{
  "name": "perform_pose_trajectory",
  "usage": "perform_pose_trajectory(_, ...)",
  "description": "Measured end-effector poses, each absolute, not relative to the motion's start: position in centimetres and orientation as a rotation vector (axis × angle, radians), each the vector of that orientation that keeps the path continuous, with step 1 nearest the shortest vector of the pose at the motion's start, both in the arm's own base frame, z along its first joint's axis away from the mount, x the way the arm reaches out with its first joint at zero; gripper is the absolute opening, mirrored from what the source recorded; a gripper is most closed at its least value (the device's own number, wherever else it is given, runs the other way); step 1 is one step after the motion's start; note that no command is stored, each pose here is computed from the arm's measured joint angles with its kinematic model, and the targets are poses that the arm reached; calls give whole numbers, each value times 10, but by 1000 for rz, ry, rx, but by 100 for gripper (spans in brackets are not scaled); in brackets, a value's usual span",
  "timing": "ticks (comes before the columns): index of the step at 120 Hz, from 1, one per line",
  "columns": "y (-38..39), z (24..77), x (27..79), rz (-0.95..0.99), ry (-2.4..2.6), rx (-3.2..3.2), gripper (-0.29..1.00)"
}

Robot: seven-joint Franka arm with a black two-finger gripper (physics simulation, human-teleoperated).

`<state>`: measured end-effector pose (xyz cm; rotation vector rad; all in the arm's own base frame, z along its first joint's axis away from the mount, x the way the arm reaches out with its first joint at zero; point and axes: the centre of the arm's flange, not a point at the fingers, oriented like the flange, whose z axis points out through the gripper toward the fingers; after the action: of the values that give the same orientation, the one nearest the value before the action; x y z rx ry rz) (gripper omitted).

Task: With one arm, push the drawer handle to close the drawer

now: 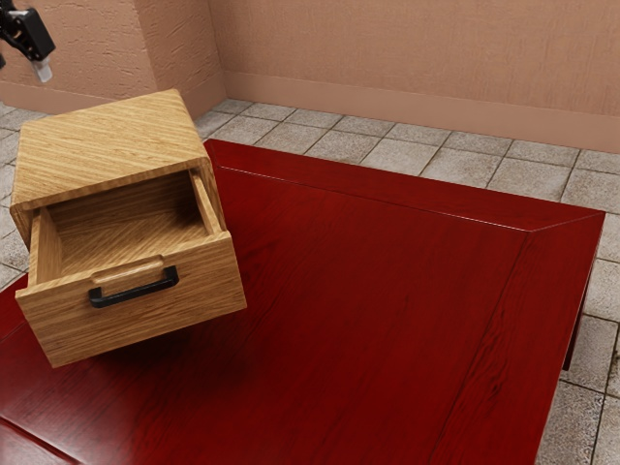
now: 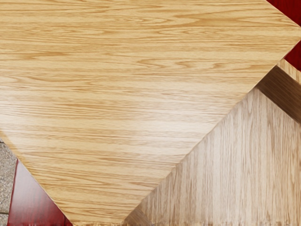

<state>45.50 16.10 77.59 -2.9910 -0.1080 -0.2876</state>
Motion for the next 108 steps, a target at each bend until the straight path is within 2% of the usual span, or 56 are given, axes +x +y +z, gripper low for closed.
perform_pose_trajectory(36,119,732,473,-104,48,-3036,69)
perform_pose_trajectory(42,106,723,473,-73,84,-3039,62)
perform_pose_trajectory(60,69,694,468,28,181,-3037,28)
perform_pose_trajectory(70,45,682,464,62,201,-3031,15)
perform_pose_trajectory(85,24,663,449,114,144,-3047,4)
perform_pose_trajectory(108,-5,638,425,163,-15,-3078,-4)
